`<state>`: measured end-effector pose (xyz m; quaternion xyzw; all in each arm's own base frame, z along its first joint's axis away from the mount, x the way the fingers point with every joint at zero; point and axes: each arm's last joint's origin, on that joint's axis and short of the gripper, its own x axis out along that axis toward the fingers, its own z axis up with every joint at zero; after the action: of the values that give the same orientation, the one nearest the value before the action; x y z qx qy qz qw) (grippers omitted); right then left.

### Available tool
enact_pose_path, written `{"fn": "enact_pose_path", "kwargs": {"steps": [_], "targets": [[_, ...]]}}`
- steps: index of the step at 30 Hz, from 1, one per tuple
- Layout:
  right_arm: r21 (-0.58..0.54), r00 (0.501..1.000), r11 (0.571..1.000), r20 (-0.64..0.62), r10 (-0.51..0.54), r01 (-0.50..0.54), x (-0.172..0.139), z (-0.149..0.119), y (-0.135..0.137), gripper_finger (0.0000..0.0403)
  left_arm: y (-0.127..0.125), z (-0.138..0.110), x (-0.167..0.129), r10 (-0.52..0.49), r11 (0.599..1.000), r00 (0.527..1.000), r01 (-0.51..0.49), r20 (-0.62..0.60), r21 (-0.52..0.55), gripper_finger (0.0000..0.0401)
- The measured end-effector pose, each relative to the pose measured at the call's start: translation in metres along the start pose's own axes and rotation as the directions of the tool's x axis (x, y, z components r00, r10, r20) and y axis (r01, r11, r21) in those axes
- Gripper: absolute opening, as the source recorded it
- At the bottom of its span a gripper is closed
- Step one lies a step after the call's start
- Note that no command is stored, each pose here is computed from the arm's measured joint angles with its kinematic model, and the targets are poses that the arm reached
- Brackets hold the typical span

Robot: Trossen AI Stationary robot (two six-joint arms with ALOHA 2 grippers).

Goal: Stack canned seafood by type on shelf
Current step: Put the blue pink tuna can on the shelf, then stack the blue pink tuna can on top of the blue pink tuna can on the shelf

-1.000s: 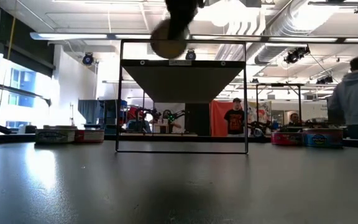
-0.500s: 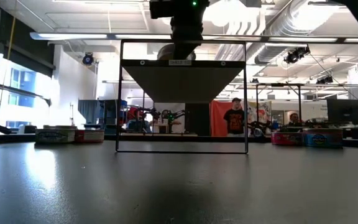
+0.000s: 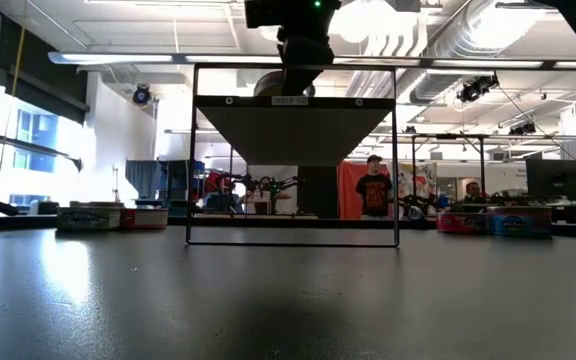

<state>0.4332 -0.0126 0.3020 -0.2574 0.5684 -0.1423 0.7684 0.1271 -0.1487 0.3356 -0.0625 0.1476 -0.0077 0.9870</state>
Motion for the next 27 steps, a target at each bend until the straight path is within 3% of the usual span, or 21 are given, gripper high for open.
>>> {"fn": "enact_pose_path", "kwargs": {"steps": [8, 12, 21, 24, 27], "targets": [[0.022, 0.999, 0.999, 0.002, 0.05, -0.05, 0.003, 0.0, 0.0, 0.029, 0.0, 0.0, 0.0, 0.0, 1.0, 1.0, 0.0, -0.001, 0.001, 0.0], [0.016, 0.999, 0.999, 0.006, 0.051, -0.051, 0.0, 0.001, 0.004, 0.0321, 0.0, 0.0, 0.0, 0.001, 1.0, 1.0, -0.001, -0.002, 0.004, 0.0], [0.028, 0.999, 0.999, 0.039, 0.037, -0.038, -0.014, 0.004, -0.004, 0.0327, 0.0, 0.0, 0.0, 0.001, 1.0, 1.0, -0.001, -0.002, 0.021, 0.0], [0.086, 0.996, 0.995, 0.078, 0.034, -0.041, -0.033, 0.005, -0.019, 0.0328, 0.0, 0.0, 0.0, 0.001, 1.0, 1.0, -0.001, -0.002, 0.021, 0.0], [0.171, 0.983, 0.978, 0.162, 0.089, -0.117, -0.055, 0.006, -0.035, 0.0328, 0.0, 0.0, 0.0, 0.001, 1.0, 1.0, -0.001, -0.002, 0.009, 0.0]]}}
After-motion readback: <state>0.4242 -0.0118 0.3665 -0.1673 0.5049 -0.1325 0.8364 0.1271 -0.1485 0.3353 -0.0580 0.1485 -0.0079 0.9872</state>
